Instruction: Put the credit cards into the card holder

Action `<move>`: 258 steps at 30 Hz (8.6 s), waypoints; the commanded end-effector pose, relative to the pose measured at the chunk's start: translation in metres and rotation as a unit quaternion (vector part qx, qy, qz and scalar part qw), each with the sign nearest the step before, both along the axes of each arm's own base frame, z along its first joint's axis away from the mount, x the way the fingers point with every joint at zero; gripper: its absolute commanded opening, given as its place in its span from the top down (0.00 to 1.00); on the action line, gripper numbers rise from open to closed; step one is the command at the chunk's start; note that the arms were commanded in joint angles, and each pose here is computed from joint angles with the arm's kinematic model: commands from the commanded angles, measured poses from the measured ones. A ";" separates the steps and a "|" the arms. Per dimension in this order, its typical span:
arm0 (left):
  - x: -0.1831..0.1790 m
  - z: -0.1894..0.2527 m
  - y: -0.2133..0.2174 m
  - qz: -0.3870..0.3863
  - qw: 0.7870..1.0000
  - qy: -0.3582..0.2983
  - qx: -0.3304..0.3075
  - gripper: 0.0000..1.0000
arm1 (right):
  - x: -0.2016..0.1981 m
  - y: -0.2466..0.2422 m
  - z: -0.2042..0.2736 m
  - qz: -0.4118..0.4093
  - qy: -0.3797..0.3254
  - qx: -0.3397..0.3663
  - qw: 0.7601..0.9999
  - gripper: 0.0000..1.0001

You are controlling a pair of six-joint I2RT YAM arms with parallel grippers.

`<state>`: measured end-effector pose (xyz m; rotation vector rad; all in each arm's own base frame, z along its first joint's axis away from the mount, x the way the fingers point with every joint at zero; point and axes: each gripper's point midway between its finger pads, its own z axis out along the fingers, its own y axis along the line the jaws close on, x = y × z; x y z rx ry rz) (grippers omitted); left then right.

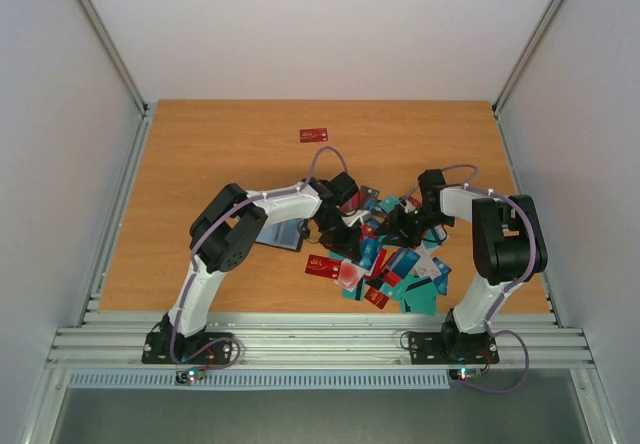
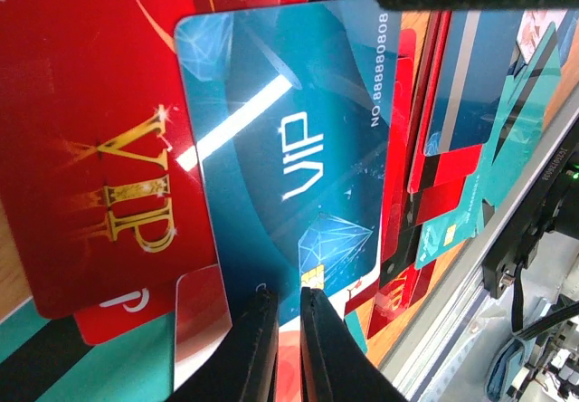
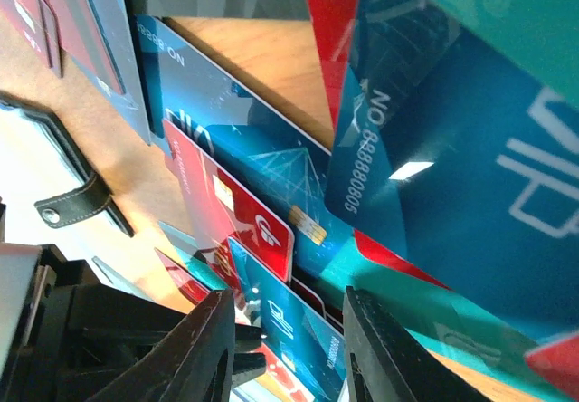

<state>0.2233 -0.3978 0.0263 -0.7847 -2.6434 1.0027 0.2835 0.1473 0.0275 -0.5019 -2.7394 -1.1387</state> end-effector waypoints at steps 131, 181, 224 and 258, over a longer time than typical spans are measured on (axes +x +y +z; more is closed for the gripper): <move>0.058 0.120 0.080 0.218 0.966 -0.058 -0.126 0.48 | -0.011 0.057 0.075 -0.004 -0.049 0.144 0.988 0.99; 0.066 0.305 0.151 0.313 0.858 -0.152 -0.377 0.56 | 0.031 0.135 0.316 0.032 -0.235 0.301 0.924 0.99; 0.063 0.327 0.144 0.286 0.840 -0.132 -0.441 1.00 | -0.018 0.153 0.341 0.167 -0.243 0.345 0.891 0.83; -0.032 0.053 0.197 0.187 0.978 -0.042 0.084 0.52 | -0.009 0.122 0.207 0.098 -0.142 0.074 0.982 0.99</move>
